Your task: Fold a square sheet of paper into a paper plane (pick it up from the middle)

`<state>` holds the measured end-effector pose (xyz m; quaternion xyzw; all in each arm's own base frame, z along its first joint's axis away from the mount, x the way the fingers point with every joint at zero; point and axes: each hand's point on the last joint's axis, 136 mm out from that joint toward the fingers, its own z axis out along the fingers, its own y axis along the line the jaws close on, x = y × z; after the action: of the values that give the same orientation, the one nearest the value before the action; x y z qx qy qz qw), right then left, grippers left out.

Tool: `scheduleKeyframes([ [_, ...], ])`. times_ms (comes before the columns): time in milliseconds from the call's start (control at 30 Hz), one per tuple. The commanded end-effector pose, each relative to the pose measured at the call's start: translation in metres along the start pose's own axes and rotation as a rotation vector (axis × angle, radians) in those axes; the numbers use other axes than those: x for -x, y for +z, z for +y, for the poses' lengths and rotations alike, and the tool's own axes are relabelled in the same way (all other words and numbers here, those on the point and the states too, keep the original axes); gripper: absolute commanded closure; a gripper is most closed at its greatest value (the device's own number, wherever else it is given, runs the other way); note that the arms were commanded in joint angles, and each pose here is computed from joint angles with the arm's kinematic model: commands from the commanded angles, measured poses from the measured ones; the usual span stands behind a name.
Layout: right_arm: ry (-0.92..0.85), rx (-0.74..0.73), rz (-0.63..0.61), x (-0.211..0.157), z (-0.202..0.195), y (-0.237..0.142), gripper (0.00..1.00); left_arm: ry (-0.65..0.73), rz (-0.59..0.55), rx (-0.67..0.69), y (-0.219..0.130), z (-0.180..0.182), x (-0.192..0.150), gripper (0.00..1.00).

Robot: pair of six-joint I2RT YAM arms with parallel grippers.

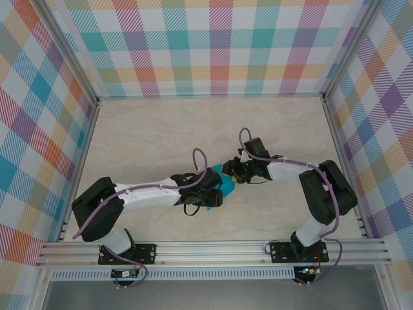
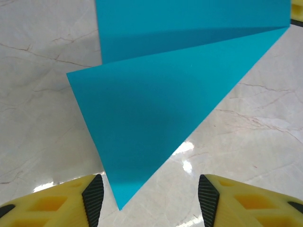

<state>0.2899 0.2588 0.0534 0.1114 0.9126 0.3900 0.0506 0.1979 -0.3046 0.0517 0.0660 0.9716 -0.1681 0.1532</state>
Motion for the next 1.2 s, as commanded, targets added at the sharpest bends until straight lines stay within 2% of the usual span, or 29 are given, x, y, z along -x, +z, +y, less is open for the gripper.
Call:
scheduleKeyframes([
  [0,-0.015,0.021,0.025,0.001,0.008,0.000,0.62,0.011,-0.032,0.065,0.005,0.003,0.004,0.41],
  [300,-0.006,0.012,0.031,0.000,0.005,0.001,0.63,0.081,-0.086,0.103,0.007,-0.001,0.012,0.41],
  [533,-0.003,0.004,0.024,0.001,0.005,0.000,0.63,0.154,-0.111,0.084,0.004,-0.018,0.013,0.46],
  [833,0.001,0.004,0.024,0.000,0.006,-0.003,0.63,0.178,-0.110,0.154,0.018,-0.007,0.013,0.45],
  [1167,0.005,-0.006,0.018,-0.001,0.005,-0.005,0.63,0.203,-0.115,0.173,0.027,-0.007,0.015,0.53],
])
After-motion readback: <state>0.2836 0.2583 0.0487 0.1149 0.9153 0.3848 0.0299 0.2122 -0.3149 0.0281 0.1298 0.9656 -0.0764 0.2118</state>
